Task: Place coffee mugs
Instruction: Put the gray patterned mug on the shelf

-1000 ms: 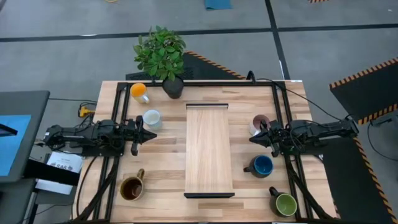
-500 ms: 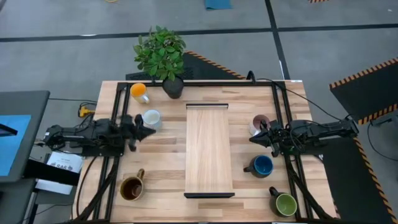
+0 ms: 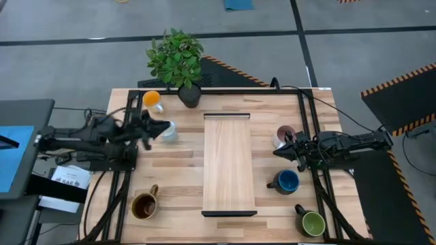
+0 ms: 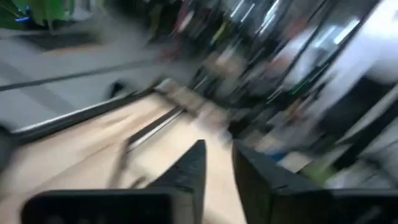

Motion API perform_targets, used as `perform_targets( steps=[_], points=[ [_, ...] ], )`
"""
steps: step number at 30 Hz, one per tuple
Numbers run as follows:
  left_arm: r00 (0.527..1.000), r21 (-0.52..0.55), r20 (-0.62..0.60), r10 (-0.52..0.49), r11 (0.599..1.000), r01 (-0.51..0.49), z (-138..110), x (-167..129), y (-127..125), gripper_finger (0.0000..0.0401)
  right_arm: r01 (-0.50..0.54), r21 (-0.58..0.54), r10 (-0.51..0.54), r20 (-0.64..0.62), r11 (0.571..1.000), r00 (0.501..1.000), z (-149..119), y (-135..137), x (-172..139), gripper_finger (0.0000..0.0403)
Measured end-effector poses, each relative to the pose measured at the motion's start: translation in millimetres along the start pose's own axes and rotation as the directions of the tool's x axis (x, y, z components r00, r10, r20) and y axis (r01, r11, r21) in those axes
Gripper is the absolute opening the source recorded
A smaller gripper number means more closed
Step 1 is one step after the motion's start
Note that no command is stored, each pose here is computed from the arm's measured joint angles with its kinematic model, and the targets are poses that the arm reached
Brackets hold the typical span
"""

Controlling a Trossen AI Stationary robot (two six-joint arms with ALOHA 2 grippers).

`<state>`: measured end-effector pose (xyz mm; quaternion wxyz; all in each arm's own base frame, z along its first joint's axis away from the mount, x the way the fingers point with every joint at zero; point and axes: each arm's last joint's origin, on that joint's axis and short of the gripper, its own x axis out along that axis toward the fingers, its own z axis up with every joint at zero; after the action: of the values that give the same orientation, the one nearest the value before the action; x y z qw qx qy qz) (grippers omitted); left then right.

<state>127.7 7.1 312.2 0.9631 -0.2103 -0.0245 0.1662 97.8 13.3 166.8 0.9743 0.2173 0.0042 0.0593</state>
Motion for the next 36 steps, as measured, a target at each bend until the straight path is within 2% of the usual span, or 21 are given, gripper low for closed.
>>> perform_targets(
  steps=[3,7,10,12,15,18,22,28,33,36],
  points=[
    [0.968,0.15,-0.17,0.182,0.976,-0.157,20.9,16.0,-13.7,0.0117,0.0,0.0,0.0,-0.001,1.0,1.0,-0.1,0.0,0.0,0.0043],
    [0.85,0.266,-0.351,0.394,0.912,-0.313,43.7,32.1,-26.5,0.018,0.0,0.0,0.0,-0.001,1.0,1.0,-0.1,-0.1,0.0,0.0043],
    [0.736,0.291,-0.485,0.472,0.881,-0.373,52.9,40.9,-30.9,0.0212,0.001,0.0,-0.001,-0.001,1.0,1.0,0.0,-0.1,0.0,0.0043],
    [0.664,0.271,-0.559,0.496,0.866,-0.42,51.9,47.8,-31.4,0.0224,0.001,0.0,-0.001,-0.001,1.0,1.0,-0.2,-0.1,0.0,0.0043],
    [0.562,0.256,-0.636,0.528,0.832,-0.492,38.4,55.8,-27.3,0.023,0.001,0.0,-0.001,-0.001,1.0,1.0,-0.1,-0.1,0.0,0.0043],
    [0.497,0.261,-0.67,0.552,0.801,-0.538,19.6,63.5,-21.7,0.0231,0.0,0.0,0.0,-0.001,1.0,1.0,-0.1,0.0,0.0,0.0043],
    [0.444,0.244,-0.697,0.563,0.768,-0.593,-3.6,70.1,-11.4,0.0231,0.001,0.0,-0.001,-0.002,1.0,1.0,-0.2,-0.1,0.0,0.0043],
    [0.438,0.174,-0.725,0.531,0.757,-0.631,-34.7,80.7,12.3,0.0231,0.001,0.0,-0.001,-0.002,1.0,1.0,-0.2,-0.1,0.0,0.0043],
    [0.392,0.216,-0.702,0.595,0.701,-0.679,-43.6,86.3,35.7,0.0231,0.001,0.0,-0.001,-0.003,1.0,1.0,-0.3,-0.1,0.0,0.0043],
    [0.393,0.207,-0.736,0.552,0.735,-0.646,-47.5,93.5,43.3,0.0231,0.001,0.0,-0.001,-0.002,1.0,1.0,-0.2,-0.1,0.0,0.0043]
  ],
)
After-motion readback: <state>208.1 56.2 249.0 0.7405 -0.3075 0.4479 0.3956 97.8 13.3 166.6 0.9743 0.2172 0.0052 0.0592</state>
